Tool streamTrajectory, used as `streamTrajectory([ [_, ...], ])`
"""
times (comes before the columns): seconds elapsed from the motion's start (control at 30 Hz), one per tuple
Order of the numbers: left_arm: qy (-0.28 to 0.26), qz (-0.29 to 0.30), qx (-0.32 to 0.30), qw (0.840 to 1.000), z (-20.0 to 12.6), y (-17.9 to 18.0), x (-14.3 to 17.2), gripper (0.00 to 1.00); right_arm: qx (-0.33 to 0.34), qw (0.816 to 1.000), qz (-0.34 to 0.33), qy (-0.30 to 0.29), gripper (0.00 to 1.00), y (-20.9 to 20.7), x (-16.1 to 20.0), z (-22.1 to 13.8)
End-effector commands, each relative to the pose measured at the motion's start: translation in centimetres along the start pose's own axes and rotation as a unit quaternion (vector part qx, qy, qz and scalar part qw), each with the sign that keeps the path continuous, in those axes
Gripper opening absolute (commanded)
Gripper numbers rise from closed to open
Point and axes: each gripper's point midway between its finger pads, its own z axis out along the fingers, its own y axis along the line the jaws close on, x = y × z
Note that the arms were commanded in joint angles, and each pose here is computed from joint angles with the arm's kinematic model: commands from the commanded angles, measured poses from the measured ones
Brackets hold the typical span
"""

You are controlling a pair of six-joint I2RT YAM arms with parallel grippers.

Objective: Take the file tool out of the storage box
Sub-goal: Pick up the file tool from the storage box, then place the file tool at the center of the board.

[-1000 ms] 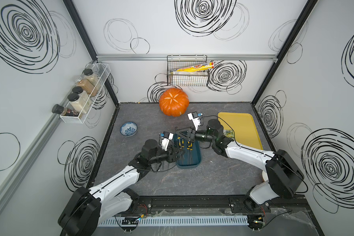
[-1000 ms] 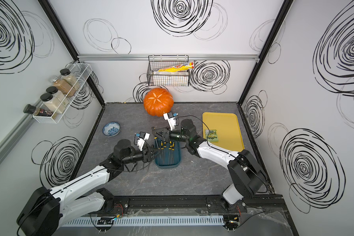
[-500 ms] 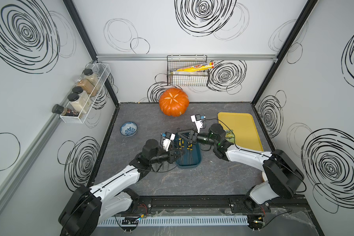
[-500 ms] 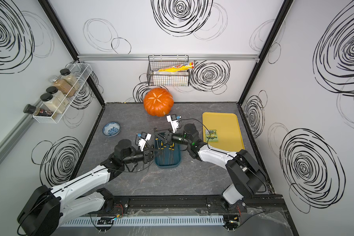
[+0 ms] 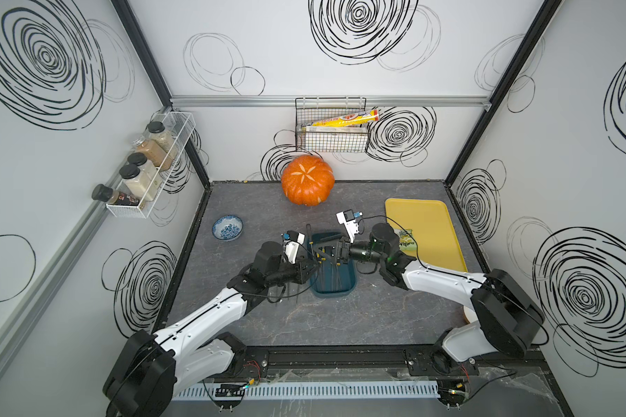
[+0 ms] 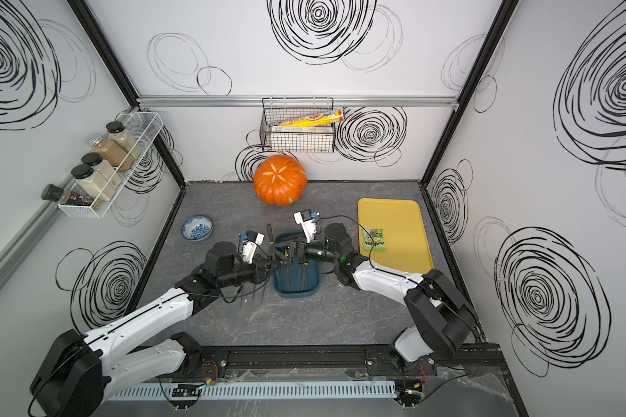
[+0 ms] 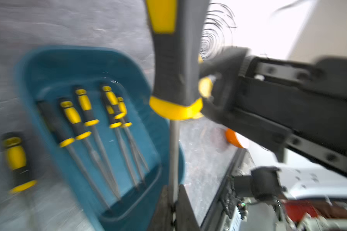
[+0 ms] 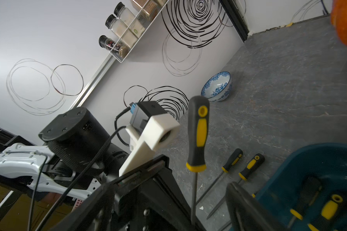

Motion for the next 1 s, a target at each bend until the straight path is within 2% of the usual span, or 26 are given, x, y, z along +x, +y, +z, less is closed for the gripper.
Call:
streamTrajectory([
  [0.0,0.022,-0.001,-0.140,0.990,-1.8,3.1,-0.8,0.00,0.103,0.990,-0.094,0.017,0.92,-1.0,-1.7,-1.9],
  [0.1,0.069,-0.015,-0.218,0.973,-2.9,5.1,0.2,0.00,0.212,0.966,-0.147,0.028,0.92,-3.6,-1.9,-4.4],
  [0.17,0.106,-0.024,-0.263,0.959,-3.4,6.6,1.4,0.00,0.255,0.954,-0.156,0.022,0.92,-4.6,-1.9,-6.0],
  [0.3,0.180,-0.044,-0.332,0.925,-4.4,9.5,3.8,0.00,0.254,0.953,-0.165,0.022,0.93,-4.5,-1.0,-6.9],
  [0.4,0.212,-0.055,-0.366,0.904,-5.0,10.9,5.1,0.00,0.283,0.944,-0.167,0.022,0.93,-5.8,-0.4,-7.7],
  [0.5,0.234,-0.064,-0.402,0.883,-5.7,12.2,5.9,0.00,0.283,0.944,-0.169,0.029,0.93,-6.0,0.1,-7.7],
  [0.63,0.284,-0.087,-0.455,0.839,-7.1,14.0,8.1,0.00,0.282,0.943,-0.171,0.026,0.93,-6.1,0.4,-7.9],
  [0.7,0.290,-0.092,-0.503,0.809,-8.5,15.3,8.1,0.00,0.285,0.943,-0.173,0.025,0.93,-6.2,0.4,-8.0],
  [0.73,0.296,-0.098,-0.515,0.799,-9.0,15.8,8.1,0.00,0.286,0.942,-0.173,0.027,0.93,-6.3,0.5,-8.1],
  [0.8,0.306,-0.112,-0.513,0.794,-9.3,16.5,8.4,0.00,0.287,0.942,-0.173,0.028,0.93,-6.3,0.5,-8.1],
  [0.9,0.312,-0.124,-0.503,0.796,-8.9,17.2,8.3,0.00,0.285,0.942,-0.173,0.029,0.93,-6.3,0.6,-8.0],
  [0.97,0.327,-0.129,-0.502,0.790,-8.7,17.7,8.8,0.00,0.284,0.943,-0.174,0.028,0.93,-6.2,0.6,-8.1],
])
